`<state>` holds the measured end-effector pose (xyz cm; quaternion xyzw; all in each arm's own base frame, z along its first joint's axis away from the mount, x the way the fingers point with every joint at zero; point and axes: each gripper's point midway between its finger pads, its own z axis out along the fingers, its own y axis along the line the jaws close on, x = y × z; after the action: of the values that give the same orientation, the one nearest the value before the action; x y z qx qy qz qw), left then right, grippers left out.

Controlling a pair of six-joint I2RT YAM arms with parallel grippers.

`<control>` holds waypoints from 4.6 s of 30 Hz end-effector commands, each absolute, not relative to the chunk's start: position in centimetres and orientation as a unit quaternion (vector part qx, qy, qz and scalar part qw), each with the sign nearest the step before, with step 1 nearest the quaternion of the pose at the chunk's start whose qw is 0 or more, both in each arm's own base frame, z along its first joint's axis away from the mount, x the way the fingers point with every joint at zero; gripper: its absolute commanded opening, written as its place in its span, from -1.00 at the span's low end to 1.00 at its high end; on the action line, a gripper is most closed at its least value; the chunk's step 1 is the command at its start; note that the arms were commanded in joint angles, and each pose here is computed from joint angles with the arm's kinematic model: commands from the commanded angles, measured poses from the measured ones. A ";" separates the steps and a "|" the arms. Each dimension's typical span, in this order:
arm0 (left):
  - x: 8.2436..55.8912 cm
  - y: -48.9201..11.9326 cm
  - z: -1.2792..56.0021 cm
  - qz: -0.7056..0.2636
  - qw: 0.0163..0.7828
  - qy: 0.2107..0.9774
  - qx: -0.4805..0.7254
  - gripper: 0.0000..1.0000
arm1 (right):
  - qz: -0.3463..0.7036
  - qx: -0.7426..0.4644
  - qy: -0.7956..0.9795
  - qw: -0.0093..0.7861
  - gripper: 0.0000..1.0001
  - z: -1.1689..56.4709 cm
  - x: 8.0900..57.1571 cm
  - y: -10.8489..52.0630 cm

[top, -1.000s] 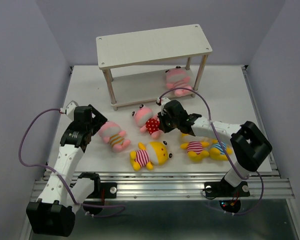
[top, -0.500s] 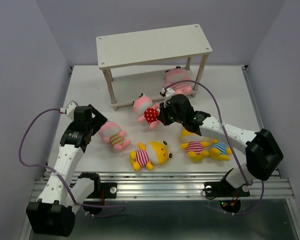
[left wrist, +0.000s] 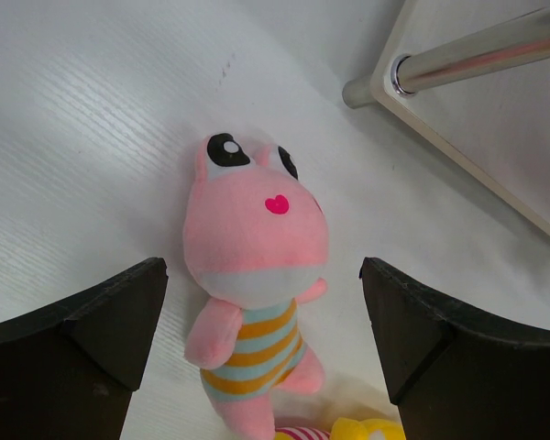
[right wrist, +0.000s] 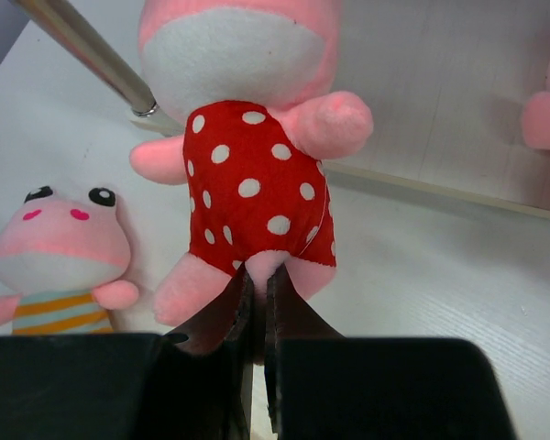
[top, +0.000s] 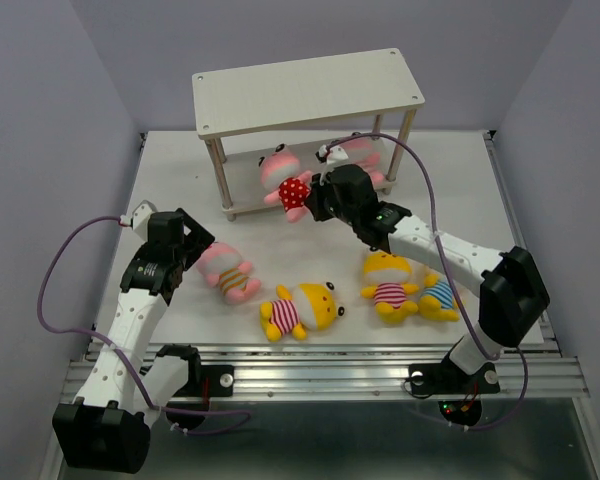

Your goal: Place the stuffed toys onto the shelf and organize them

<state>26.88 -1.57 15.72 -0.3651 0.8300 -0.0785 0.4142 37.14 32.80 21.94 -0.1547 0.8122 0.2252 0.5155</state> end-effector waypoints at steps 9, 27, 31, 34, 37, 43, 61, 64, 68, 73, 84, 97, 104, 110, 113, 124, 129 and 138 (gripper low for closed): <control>27.4 -1.4 16.8 -0.080 0.433 0.822 -0.360 0.98 | 0.228 -0.086 0.797 0.552 -0.99 22.4 44.0 31.8; 27.6 -1.5 16.6 -0.081 0.430 0.825 -0.359 0.98 | 0.238 -0.048 0.802 0.546 -0.99 20.6 47.9 30.8; 27.6 -1.5 16.7 -0.080 0.431 0.824 -0.358 0.98 | 0.237 -0.033 0.803 0.546 -0.99 20.5 48.3 30.8; 27.6 -1.4 16.7 -0.079 0.431 0.824 -0.359 0.98 | 0.240 -0.029 0.804 0.543 -0.98 20.3 48.6 30.6; 27.6 -1.5 16.6 -0.080 0.430 0.825 -0.358 0.98 | 0.249 -0.036 0.806 0.536 -0.96 19.9 48.6 31.1; 27.6 -1.5 16.5 -0.079 0.430 0.825 -0.358 0.98 | 0.246 -0.026 0.812 0.529 -0.92 18.9 48.8 30.7; 27.5 -1.4 16.6 -0.077 0.430 0.824 -0.359 0.98 | 0.248 0.000 0.817 0.521 -0.28 18.5 48.9 30.5; 27.6 -1.4 16.5 -0.079 0.430 0.825 -0.359 0.98 | 0.246 0.006 0.816 0.522 -0.15 18.8 48.9 30.3; 27.6 -1.4 16.5 -0.079 0.430 0.825 -0.359 0.98 | 0.241 0.007 0.817 0.524 -0.02 19.0 48.9 30.1; 27.5 -1.5 16.5 -0.080 0.429 0.825 -0.359 0.98 | 0.236 0.011 0.816 0.527 0.08 19.5 48.8 29.7; 26.9 -1.7 16.1 -0.083 0.417 0.831 -0.358 0.98 | 0.231 0.006 0.809 0.540 0.30 22.0 47.5 28.6; 22.0 -5.6 11.0 -0.137 0.270 0.890 -0.341 0.98 | 0.305 -0.063 0.810 0.498 1.00 22.5 41.6 29.4; 19.9 -5.8 12.4 -0.151 0.260 0.881 -0.366 0.98 | 0.331 -0.084 0.802 0.490 1.00 22.4 37.8 28.4; 18.8 -5.9 13.3 -0.152 0.246 0.880 -0.376 0.98 | 0.319 -0.069 0.802 0.501 1.00 22.0 35.6 26.2; 18.5 -6.3 13.6 -0.154 0.241 0.879 -0.381 0.98 | 0.312 -0.052 0.801 0.509 1.00 21.9 34.5 24.8; 18.1 -12.5 11.6 -0.188 0.191 0.899 -0.346 0.97 | 0.289 -0.028 0.791 0.539 1.00 22.4 32.6 21.9; 18.6 -12.0 11.2 -0.144 0.200 0.903 -0.353 0.97 | 0.282 -0.030 0.794 0.538 1.00 21.9 32.5 21.7; 18.6 -10.4 9.6 -0.083 0.199 0.906 -0.365 0.96 | 0.260 -0.021 0.799 0.541 1.00 21.3 32.9 21.0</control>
<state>18.05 -11.39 9.21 -0.3528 0.9117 -0.1096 0.1797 32.22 21.66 20.14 -0.0289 0.8131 0.2701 0.5149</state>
